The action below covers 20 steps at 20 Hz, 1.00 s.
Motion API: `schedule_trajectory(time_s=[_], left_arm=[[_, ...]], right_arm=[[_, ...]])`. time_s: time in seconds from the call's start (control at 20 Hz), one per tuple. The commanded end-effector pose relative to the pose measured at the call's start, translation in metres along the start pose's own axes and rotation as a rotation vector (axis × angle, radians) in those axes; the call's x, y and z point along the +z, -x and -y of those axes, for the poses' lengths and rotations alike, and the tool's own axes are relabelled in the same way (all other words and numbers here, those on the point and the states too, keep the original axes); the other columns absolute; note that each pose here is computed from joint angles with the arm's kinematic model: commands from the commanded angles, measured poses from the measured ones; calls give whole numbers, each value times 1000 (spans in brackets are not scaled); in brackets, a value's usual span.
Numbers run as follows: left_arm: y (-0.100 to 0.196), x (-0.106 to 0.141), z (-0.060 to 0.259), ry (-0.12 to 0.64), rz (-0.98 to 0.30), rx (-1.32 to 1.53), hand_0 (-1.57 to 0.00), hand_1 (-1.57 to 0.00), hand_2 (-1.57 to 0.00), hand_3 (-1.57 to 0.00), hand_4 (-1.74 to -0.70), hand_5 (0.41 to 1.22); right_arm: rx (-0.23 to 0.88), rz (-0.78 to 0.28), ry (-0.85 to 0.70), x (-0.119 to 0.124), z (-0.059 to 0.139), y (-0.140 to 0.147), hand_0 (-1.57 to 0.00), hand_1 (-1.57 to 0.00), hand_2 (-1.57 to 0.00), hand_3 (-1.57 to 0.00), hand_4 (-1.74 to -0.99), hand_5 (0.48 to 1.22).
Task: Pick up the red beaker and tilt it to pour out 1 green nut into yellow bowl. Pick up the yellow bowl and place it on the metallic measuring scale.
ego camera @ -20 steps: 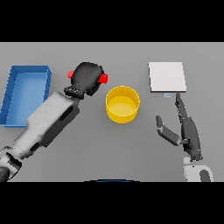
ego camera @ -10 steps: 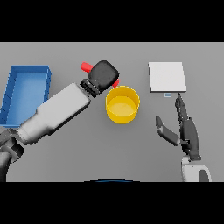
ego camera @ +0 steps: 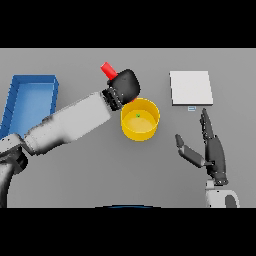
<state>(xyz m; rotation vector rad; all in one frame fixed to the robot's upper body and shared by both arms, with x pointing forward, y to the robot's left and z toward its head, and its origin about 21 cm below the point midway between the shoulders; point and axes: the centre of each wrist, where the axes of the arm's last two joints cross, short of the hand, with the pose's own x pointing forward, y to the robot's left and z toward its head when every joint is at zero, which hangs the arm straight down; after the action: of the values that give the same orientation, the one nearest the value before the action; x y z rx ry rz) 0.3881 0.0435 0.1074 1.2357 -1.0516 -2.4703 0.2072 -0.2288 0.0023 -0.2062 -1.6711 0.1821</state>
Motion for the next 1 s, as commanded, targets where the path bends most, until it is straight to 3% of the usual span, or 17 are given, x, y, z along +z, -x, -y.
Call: schedule_trajectory(time_s=[0.0, 0.4, 0.65, 0.85, 0.9, 0.95], left_arm=[[0, -3, -3, -1, 1, -29, -1571, -1571, -1571, -1558, -1739, 1221], [-3, -11, -19, 62, 37, -270, -1571, -1571, -1571, -1569, -1734, 1221], [-3, -13, -29, 41, 64, -391, -1571, -1571, -1571, -1570, -1734, 1221], [37, -8, -54, 18, 23, -386, -1571, -1571, -1571, -1571, -1729, 1221], [54, -5, -59, -1, -11, -376, -1571, -1571, -1571, -1494, -1727, 1221], [67, -1, -70, -13, -49, -364, -1571, -1571, -1399, -1509, -1676, 1221]], right_arm=[[8, 0, 7, -3, 2, -1, 1, 1, 1, 1, -1276, 600], [43, -7, 7, -2, 1, 2, 1, 1, 1, 1, -1214, 589], [65, 0, 6, -2, -2, 2, 1, 1, 1, 1, -1210, 594], [55, 28, 20, -3, 0, -2, 1, 1, 1, 1, -1209, 592], [59, 28, 25, -3, 1, -1, 1, 1, 1, 1, -1203, 592], [58, 33, 20, -3, -1, -2, 1, 1, 1, 1, -1201, 592]])
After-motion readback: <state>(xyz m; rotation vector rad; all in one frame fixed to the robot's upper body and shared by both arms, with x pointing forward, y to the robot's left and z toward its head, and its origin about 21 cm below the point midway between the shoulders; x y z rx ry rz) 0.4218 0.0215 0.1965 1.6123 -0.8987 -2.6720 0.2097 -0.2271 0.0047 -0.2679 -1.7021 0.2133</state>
